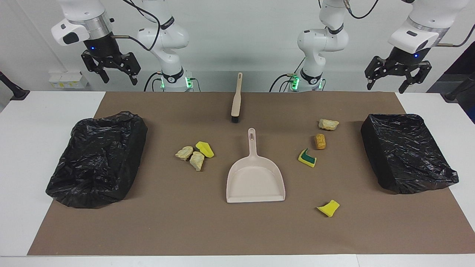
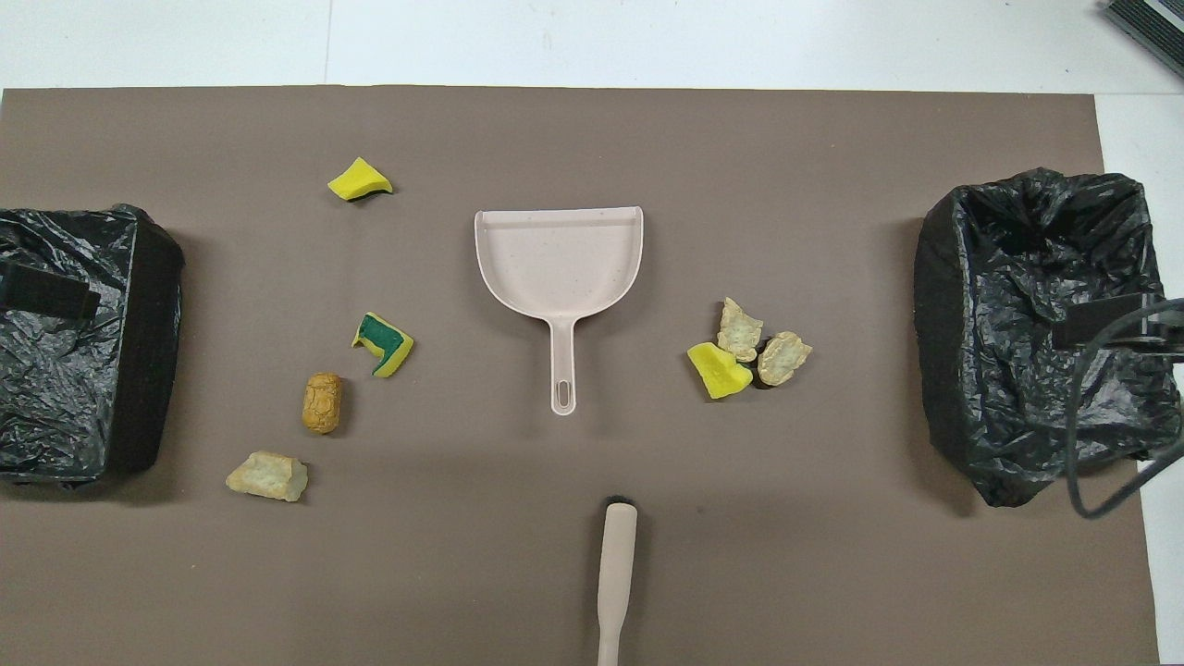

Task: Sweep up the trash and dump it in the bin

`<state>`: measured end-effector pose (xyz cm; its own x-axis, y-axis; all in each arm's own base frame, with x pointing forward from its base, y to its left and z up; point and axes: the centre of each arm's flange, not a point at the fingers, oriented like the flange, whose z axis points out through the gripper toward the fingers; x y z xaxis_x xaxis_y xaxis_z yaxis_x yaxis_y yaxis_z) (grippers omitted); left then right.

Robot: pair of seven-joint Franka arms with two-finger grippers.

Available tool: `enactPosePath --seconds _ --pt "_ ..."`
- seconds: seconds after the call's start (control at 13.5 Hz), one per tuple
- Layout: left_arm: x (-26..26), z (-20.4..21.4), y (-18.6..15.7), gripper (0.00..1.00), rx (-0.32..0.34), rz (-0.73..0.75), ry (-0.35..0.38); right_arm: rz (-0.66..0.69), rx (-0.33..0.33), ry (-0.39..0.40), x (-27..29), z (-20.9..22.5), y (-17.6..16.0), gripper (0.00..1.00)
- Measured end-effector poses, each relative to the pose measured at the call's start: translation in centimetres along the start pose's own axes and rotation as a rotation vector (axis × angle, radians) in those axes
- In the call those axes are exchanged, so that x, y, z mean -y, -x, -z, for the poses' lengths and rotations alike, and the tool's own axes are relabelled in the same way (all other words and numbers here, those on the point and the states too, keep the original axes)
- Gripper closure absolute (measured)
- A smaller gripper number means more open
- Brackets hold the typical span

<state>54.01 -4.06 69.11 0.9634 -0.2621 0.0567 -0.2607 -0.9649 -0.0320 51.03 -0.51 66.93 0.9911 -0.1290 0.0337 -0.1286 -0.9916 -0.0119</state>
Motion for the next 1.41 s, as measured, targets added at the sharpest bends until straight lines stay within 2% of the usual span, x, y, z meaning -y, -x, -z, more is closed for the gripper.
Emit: enactPosePath --seconds 0.67,1.04,1.41 --pt "0.0 0.4 0.2 0.0 -0.007 0.004 -0.002 0.0 0.002 0.0 0.0 -0.1 0.0 0.0" --pt "-0.1 0.4 0.2 0.0 -0.009 0.092 -0.001 0.005 0.002 0.0 0.2 -0.1 0.1 0.0" --pt "-2.3 -1.8 0.8 0.0 0.044 0.061 0.011 0.006 0.007 0.001 0.2 -0.3 0.1 0.0"
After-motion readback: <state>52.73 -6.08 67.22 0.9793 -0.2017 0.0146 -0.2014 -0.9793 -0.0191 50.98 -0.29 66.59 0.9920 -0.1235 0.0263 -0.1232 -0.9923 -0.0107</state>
